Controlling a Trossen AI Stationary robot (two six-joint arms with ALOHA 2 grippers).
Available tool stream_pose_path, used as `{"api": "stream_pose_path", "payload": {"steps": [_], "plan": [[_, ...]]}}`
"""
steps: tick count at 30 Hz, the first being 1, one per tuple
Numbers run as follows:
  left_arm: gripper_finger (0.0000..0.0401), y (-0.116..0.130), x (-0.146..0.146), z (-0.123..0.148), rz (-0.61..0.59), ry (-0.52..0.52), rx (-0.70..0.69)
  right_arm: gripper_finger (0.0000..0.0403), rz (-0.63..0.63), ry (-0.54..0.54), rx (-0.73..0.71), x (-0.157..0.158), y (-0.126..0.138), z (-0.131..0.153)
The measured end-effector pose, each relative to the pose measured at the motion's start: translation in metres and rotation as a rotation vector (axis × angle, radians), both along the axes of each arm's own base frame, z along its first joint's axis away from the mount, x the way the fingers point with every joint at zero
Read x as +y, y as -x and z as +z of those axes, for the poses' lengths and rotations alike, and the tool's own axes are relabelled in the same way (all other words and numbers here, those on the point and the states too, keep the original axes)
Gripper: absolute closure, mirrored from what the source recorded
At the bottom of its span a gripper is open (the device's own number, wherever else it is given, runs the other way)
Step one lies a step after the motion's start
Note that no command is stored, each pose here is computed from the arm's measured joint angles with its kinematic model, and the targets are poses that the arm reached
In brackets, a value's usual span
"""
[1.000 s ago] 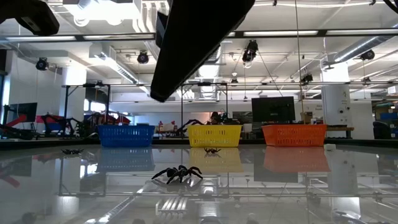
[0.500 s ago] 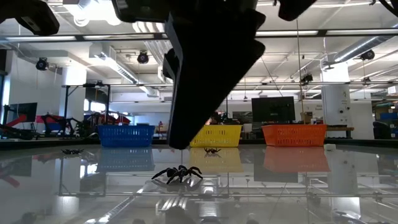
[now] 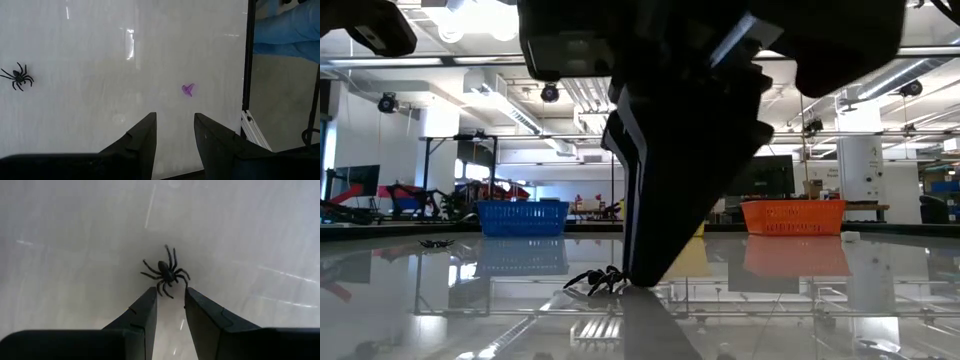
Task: Sort Halloween decoration
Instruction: Put the black spider toy into the blue basket
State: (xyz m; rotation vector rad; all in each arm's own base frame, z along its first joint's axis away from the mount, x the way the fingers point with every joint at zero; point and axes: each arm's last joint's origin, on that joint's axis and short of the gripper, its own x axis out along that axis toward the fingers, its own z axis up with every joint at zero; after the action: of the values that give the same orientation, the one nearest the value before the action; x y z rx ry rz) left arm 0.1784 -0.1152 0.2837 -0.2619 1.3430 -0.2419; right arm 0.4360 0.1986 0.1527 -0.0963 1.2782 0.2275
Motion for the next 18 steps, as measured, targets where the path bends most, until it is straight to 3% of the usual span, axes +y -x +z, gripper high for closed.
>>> {"api": "stream_pose_path", "payload": {"steps": [7,18], "plan": [[0.0287,-0.0020,-0.0012,0.0009,0.000,0.013,-0.023,0.0309,-0.046,0.006,-0.011,-0.0006,-0.0006,0.0028],[0.0287,-0.0022,-0.0013,0.0010,0.000,0.014,-0.025,0.0256,-0.076,-0.021,-0.011,0.0011,-0.0008,0.0036]]}}
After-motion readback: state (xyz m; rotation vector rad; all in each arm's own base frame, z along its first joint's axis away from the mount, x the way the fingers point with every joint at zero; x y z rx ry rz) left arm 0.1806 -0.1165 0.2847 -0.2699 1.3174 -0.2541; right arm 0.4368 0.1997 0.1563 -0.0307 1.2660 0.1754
